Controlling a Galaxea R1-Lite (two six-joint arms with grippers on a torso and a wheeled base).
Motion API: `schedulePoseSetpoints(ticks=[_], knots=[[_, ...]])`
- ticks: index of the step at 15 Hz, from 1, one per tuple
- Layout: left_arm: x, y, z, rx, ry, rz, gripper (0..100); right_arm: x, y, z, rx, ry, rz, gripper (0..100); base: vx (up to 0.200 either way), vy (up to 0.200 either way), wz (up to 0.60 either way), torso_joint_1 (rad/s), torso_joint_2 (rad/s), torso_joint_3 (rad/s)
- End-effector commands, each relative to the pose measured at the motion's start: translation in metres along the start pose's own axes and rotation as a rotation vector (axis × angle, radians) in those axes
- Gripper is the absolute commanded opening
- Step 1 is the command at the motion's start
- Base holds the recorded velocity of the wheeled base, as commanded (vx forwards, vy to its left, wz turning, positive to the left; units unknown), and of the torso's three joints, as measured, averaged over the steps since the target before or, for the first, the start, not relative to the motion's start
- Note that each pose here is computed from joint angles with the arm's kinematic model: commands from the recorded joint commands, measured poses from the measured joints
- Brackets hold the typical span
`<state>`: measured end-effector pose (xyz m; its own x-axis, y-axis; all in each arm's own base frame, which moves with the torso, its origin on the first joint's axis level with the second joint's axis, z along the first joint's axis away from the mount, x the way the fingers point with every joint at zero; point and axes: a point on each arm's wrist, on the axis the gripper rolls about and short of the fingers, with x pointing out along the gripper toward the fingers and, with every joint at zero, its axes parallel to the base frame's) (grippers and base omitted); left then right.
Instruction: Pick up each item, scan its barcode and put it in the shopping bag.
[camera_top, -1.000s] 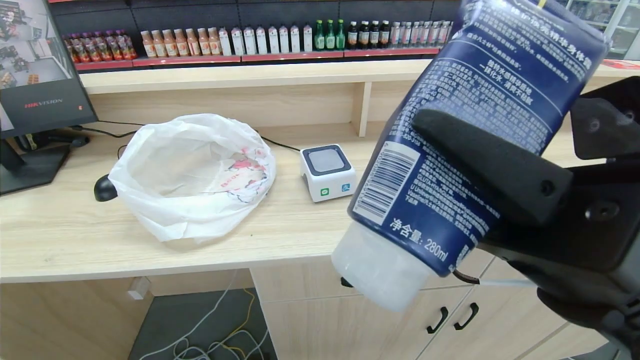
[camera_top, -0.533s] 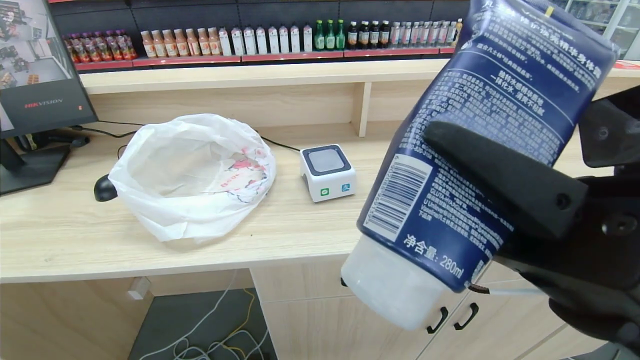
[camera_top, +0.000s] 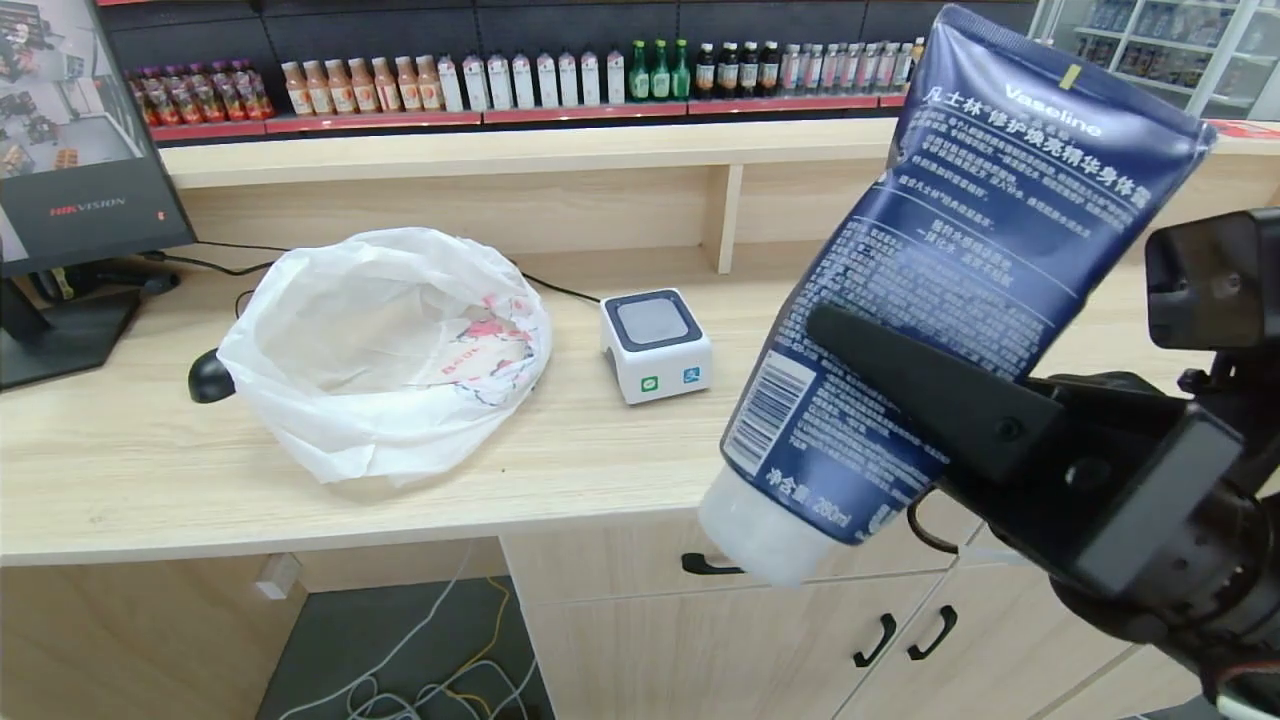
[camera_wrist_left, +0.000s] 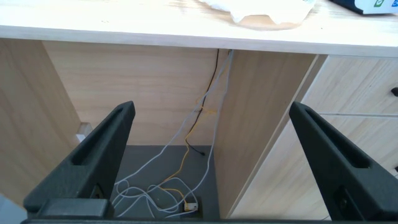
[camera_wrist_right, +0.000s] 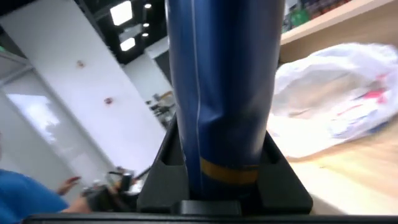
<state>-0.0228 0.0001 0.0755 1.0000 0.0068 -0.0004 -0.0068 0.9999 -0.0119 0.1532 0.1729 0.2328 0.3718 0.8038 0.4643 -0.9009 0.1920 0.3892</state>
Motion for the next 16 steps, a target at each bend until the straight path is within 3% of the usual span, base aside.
schedulePoseSetpoints(ticks=[1, 5, 9, 11, 13, 16], knots=[[0.0, 0.0, 0.0, 0.0, 0.0, 0.001, 100, -0.001, -0.024, 0.002, -0.098, -0.006, -0.089, 0, 0.0, 0.0, 0.0, 0.0, 0.0, 0.0], [0.0, 0.0, 0.0, 0.0, 0.0, 0.001, 100, -0.001, -0.021, 0.013, -0.346, -0.054, -0.219, 0, 0.0, 0.0, 0.0, 0.0, 0.0, 0.0], [0.0, 0.0, 0.0, 0.0, 0.0, 0.001, 100, -0.016, -0.012, 0.022, -0.569, 0.051, -0.341, 0, 0.0, 0.0, 0.0, 0.0, 0.0, 0.0], [0.0, 0.0, 0.0, 0.0, 0.0, 0.001, 100, -0.025, -0.016, 0.024, -0.69, 0.058, -0.567, 0, 0.0, 0.0, 0.0, 0.0, 0.0, 0.0], [0.0, 0.0, 0.0, 0.001, 0.0, 0.001, 100, -0.028, -0.021, 0.028, -0.759, 0.044, -0.694, 0, 0.0, 0.0, 0.0, 0.0, 0.0, 0.0], [0.0, 0.0, 0.0, 0.001, 0.0, 0.001, 100, -0.033, -0.026, 0.027, -0.767, 0.062, -0.723, 0, 0.0, 0.0, 0.0, 0.0, 0.0, 0.0]])
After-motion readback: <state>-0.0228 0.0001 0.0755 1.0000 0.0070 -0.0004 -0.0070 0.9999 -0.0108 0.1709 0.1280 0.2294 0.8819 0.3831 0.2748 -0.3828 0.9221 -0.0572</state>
